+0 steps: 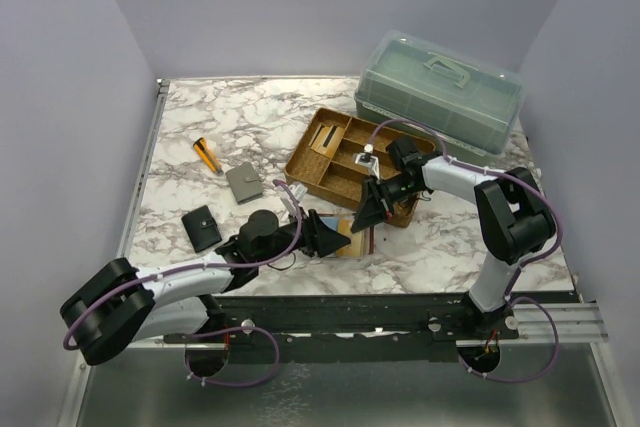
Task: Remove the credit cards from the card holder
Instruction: Remove the credit card from the card holder.
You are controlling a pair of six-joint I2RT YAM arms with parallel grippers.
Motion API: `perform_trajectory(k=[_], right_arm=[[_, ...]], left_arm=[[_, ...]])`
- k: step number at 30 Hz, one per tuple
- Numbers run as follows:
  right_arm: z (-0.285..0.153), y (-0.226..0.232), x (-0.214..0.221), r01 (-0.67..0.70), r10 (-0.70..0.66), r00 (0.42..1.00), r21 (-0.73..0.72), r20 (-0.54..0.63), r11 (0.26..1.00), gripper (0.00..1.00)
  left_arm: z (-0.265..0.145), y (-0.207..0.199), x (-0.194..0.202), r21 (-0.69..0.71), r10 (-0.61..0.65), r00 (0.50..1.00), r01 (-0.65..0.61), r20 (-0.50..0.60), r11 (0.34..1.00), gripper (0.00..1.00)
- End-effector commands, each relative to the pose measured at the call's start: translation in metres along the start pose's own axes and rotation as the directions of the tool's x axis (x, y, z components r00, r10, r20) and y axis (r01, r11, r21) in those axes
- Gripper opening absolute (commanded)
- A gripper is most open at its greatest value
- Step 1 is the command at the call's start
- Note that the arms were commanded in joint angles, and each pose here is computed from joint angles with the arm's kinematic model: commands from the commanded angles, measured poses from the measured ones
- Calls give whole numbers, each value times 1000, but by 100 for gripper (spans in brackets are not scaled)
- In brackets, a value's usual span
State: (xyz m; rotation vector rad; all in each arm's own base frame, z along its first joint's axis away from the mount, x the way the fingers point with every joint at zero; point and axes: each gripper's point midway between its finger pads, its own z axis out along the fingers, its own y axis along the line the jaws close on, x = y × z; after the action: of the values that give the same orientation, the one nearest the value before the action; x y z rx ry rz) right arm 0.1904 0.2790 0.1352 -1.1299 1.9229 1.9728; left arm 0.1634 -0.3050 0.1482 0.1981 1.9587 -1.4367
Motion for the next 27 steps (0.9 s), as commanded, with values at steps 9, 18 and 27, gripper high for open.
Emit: perform_trajectory(k=[9,18,27], right_arm=[[2,14,-10,-14,17,999,-86,31,996,0],[2,14,-9,-4,6,1000,-80,29,997,10],[2,15,-8,-13,15,999,-88,32,996,24]], left_arm=[[14,-10,3,92,-19,999,21,-27,996,19],[14,-3,-1,71,-40,999,39,7,997,0],[-2,5,-14,32,-46,992,42,119,999,0]])
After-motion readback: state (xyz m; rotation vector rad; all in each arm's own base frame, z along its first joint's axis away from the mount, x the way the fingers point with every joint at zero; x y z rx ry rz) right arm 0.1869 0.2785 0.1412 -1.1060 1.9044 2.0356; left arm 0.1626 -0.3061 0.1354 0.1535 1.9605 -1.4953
